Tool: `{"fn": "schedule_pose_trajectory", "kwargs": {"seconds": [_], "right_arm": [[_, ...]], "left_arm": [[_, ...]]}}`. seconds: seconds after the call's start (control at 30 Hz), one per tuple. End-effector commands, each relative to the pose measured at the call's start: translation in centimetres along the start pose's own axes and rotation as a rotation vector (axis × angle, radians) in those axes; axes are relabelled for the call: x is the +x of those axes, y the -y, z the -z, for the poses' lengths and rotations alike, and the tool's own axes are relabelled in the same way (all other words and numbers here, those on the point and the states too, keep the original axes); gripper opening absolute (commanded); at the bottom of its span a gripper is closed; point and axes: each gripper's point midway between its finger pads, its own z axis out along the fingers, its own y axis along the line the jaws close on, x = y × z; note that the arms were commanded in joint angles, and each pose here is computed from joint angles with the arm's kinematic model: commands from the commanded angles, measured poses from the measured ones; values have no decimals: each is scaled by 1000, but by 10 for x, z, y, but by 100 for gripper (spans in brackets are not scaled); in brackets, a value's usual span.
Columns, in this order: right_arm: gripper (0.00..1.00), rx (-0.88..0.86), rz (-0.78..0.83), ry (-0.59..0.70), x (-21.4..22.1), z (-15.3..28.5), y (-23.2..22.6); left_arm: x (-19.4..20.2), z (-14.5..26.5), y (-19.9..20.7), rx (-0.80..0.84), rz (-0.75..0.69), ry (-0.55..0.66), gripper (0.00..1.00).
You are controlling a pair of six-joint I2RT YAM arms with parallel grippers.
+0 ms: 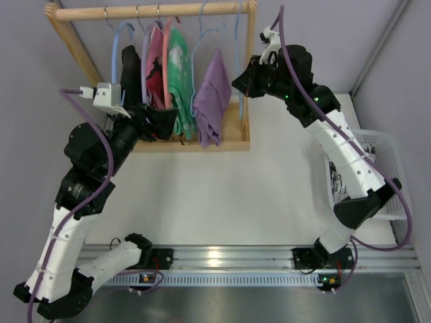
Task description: Remove the trousers from the hanger
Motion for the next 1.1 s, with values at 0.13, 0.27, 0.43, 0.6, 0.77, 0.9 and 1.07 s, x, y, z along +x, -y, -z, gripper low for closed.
{"fn": "schedule_pose_trajectory", "kwargs": {"seconds": [0.13, 0.27, 0.43, 0.6, 0.77, 0.9, 1.07], "right_arm": [[0, 12, -74, -18, -7, -1, 20], [0, 16, -84, -54, 6, -6, 31], [18, -17, -36, -28, 6, 0, 28], [61, -22, -18, -3, 9, 13, 27], [74, -8, 28, 14, 13, 37, 27], [89, 18, 84, 40, 17, 60, 31], [99, 74, 181, 89, 23, 105, 40]], "left_arm": [[5, -2, 2, 15, -24, -44, 99], [15, -4, 6, 49, -60, -100, 99], [24, -4, 14, 99, -124, -217, 98], [47, 2, 15, 147, -181, -337, 99], [61, 14, 1, 130, -285, -397, 99], [81, 33, -4, 157, -335, -508, 99], [100, 60, -6, 204, -364, -581, 99]]}}
